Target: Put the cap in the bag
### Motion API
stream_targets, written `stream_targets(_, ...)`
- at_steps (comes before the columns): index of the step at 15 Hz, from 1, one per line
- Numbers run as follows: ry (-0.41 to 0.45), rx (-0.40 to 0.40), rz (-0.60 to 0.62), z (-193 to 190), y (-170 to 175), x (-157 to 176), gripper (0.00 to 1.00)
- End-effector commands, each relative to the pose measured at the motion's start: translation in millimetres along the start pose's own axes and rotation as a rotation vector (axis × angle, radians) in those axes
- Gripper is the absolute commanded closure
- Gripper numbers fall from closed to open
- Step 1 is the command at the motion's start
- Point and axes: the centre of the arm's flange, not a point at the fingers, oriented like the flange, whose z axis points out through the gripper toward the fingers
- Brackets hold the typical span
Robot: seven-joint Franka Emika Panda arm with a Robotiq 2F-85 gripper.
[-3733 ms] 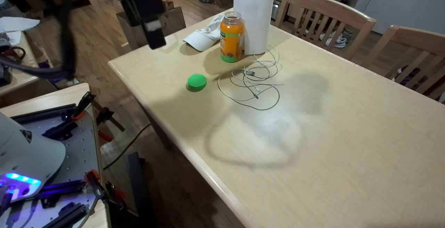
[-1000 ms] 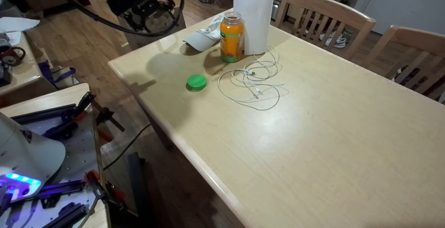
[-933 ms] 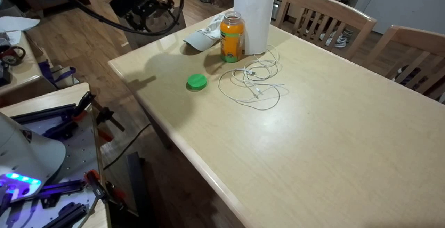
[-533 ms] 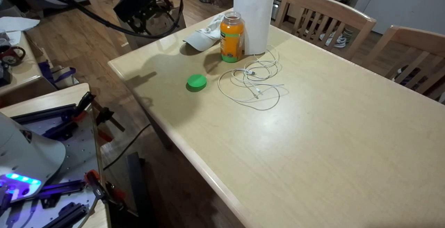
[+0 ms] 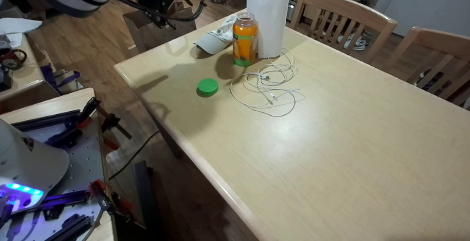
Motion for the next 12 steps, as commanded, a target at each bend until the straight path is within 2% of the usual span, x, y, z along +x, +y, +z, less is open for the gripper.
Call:
stream_targets(1, 0.003, -0.01, 0.017, 58, -15, 17, 0.0)
stream_targets(6, -0.04, 0.105, 0.136, 94, -38, 44, 0.0)
stream_targets(8, -0.025, 0.123, 0.106, 108, -49, 56, 0.0)
stream_targets(9, -0.022, 0.124, 0.111, 70, -24, 41, 0.0)
stream_targets(12, -0.018, 0.139, 0.113, 78, -29, 46, 0.0)
